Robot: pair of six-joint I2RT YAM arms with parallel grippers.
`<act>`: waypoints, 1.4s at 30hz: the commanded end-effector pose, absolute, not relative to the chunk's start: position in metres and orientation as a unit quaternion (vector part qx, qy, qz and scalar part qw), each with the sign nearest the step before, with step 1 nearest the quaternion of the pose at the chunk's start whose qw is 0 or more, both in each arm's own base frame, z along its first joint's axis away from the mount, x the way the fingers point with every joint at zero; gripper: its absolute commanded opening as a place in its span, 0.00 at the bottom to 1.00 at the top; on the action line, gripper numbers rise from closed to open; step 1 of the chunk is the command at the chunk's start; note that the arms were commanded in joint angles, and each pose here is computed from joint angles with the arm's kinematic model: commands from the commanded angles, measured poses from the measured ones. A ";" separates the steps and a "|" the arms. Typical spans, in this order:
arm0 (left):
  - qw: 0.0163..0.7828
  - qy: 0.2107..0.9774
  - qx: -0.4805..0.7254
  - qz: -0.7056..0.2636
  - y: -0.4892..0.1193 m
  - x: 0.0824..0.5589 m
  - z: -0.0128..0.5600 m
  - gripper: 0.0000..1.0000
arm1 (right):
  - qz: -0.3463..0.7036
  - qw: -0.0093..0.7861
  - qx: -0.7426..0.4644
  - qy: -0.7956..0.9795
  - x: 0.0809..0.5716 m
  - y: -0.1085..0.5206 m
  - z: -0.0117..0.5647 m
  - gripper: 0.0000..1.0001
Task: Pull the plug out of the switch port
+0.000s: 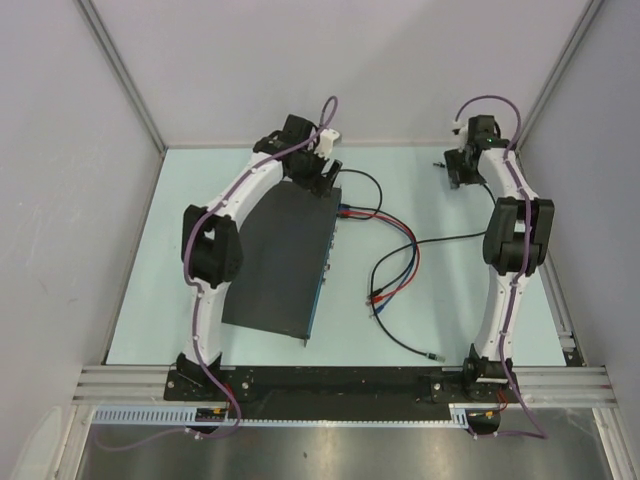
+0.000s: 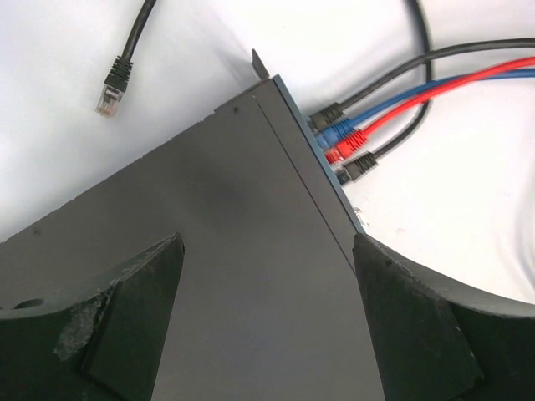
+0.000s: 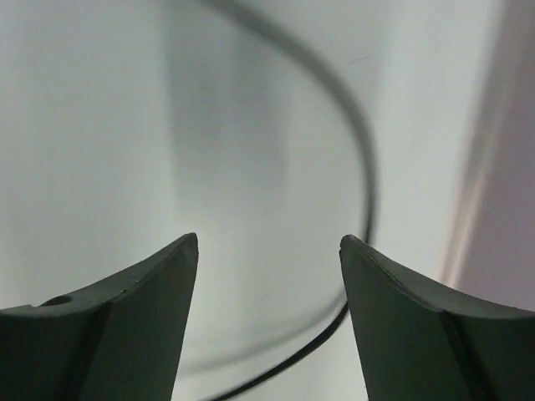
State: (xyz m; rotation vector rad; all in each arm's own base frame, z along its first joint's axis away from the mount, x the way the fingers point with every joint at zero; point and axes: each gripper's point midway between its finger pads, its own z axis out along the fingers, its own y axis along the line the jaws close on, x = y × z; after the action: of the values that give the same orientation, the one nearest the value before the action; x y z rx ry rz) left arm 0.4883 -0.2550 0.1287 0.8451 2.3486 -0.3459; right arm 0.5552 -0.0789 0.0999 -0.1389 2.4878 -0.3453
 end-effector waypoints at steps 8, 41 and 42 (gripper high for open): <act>0.337 0.863 0.294 -0.234 -0.253 0.474 0.189 0.89 | 0.121 0.274 -0.337 0.893 0.444 0.134 0.164 0.68; 0.191 0.926 0.268 -0.185 -0.156 0.418 0.097 0.82 | 0.555 0.187 -0.211 0.782 0.527 0.269 0.069 0.46; 0.191 0.926 0.268 -0.187 -0.157 0.418 0.097 0.82 | 0.555 0.185 -0.210 0.783 0.527 0.271 0.067 0.46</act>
State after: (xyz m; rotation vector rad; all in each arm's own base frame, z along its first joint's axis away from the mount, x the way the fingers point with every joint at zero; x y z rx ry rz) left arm 0.4165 -0.1550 0.0736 0.7558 2.6613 -0.5447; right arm 0.5159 0.2610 0.0499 -0.5999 2.2816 1.5089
